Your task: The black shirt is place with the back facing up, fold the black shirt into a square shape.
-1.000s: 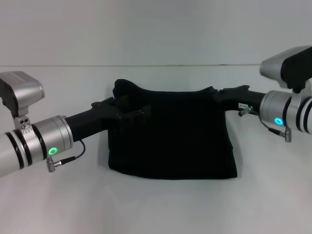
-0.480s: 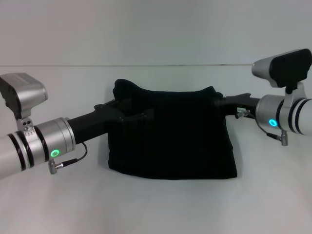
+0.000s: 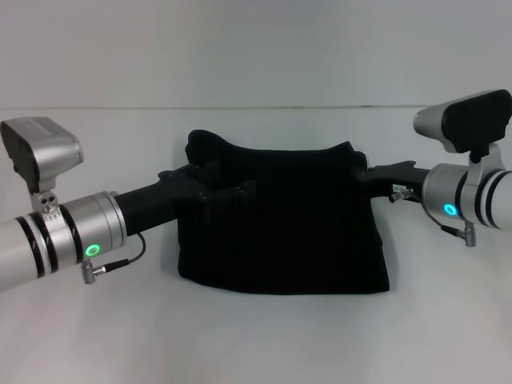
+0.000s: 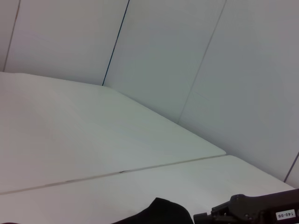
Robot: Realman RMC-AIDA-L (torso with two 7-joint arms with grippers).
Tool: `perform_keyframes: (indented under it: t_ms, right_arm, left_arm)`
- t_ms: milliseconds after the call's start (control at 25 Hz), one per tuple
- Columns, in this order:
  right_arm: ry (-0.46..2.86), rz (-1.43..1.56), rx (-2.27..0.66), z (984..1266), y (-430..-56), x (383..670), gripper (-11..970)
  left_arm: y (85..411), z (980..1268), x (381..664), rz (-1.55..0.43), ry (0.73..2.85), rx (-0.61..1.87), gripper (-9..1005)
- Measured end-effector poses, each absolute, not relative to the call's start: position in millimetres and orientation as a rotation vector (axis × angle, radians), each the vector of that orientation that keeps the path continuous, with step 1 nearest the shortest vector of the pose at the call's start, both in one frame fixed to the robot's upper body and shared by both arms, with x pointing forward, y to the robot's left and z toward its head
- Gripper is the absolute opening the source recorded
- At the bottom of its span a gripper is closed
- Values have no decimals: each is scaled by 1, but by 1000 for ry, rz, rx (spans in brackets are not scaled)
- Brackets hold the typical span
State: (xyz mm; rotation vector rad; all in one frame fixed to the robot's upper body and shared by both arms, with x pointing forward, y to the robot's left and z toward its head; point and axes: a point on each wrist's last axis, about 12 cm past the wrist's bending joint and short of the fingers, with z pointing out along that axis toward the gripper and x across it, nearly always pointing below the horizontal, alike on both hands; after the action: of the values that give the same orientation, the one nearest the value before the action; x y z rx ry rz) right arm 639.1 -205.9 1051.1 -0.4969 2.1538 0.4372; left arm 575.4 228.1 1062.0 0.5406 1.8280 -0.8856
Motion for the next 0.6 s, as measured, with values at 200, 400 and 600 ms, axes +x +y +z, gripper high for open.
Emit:
perform_keyframes:
  t_ms: [200, 400, 600]
  right_arm:
    - [2086, 505, -479, 1054, -214, 632, -1]
    - [2018, 606, -452, 1057, -229, 620, 0]
    - [1956, 747, -536, 1062, -236, 602, 66]
  left_arm:
    - [231, 1068, 578, -906, 1825, 527, 888]
    - [240, 1080, 579, -961, 1810, 537, 888]
    - [250, 1094, 578, -1002, 1789, 579, 887]
